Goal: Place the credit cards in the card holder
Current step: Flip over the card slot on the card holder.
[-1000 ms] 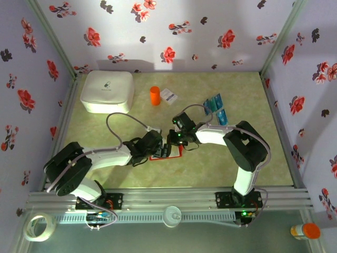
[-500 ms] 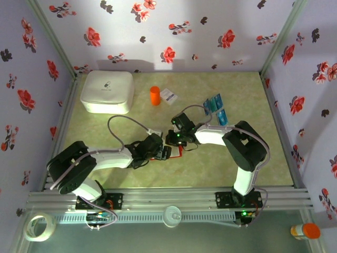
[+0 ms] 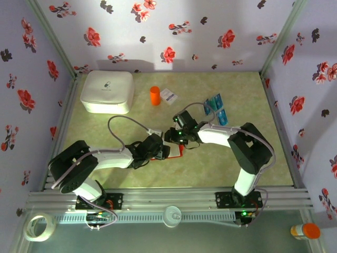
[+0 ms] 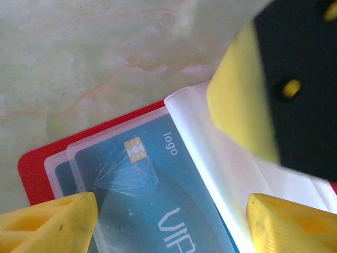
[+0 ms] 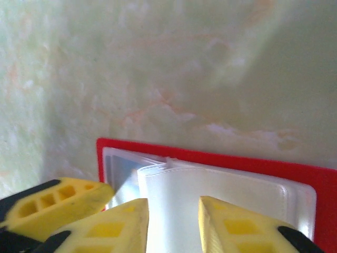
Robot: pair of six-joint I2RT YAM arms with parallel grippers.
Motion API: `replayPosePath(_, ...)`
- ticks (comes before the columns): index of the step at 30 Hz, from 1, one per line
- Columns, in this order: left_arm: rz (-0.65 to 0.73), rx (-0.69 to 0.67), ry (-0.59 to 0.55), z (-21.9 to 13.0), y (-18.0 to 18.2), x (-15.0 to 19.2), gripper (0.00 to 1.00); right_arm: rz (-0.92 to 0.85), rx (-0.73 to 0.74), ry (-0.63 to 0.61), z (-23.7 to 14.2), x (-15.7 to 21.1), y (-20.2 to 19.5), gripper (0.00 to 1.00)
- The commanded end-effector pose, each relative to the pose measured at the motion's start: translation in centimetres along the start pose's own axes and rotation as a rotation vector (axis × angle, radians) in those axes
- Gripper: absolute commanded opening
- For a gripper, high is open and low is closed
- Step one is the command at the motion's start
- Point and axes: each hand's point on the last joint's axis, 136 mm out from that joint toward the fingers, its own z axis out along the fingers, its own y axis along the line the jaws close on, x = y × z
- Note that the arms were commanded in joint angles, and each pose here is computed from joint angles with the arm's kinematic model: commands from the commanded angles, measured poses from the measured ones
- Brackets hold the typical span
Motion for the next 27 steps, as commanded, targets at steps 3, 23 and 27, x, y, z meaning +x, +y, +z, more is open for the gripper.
replayPosePath(3, 0.021, -0.028, 0.106, 0.5, 1.0, 3.5, 0.75, 0.012, 0.020, -0.022, -1.2, -0.3, -0.6, 0.39)
replayPosePath(23, 0.010, -0.029, 0.059, -0.4, 1.3, 2.8, 0.87, 0.073, 0.004, 0.066, 1.6, 2.0, -2.6, 0.51)
replayPosePath(27, 0.010, -0.030, 0.035, -0.9, 1.3, 2.1, 0.90, 0.075, -0.006, 0.067, 1.6, 2.0, -2.4, 0.49)
